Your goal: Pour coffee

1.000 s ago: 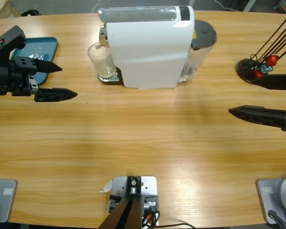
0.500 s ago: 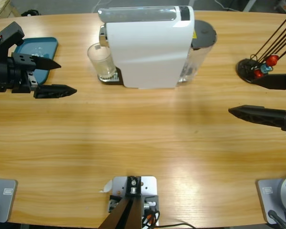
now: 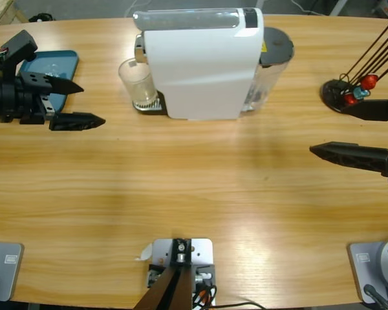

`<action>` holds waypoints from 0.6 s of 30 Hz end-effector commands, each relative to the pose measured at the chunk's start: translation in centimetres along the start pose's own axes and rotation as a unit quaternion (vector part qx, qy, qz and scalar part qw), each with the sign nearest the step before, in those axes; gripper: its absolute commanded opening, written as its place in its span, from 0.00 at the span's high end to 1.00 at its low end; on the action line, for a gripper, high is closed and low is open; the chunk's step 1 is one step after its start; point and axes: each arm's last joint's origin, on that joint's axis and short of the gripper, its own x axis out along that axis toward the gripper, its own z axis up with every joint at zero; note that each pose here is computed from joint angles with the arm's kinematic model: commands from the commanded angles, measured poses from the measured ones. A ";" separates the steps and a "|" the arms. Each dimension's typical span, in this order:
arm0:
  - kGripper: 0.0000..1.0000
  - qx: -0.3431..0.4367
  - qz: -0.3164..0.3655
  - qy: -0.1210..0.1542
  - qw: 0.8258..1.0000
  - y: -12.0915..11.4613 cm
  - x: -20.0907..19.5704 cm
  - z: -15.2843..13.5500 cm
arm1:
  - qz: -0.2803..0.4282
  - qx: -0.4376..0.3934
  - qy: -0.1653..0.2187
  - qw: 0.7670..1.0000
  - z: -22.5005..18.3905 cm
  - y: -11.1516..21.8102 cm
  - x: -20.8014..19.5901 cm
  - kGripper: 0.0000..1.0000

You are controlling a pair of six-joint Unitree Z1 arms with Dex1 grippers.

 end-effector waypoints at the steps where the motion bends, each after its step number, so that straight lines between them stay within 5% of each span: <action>1: 0.00 -0.022 0.015 0.029 0.999 1.6 1.6 -1.4 | -0.004 -0.006 0.017 1.000 -0.9 -0.1 1.0 0.00; 18: 0.00 -0.022 0.015 0.019 0.999 2.4 1.9 -0.8 | -0.003 -0.006 0.015 1.000 -0.9 -0.1 1.1 0.00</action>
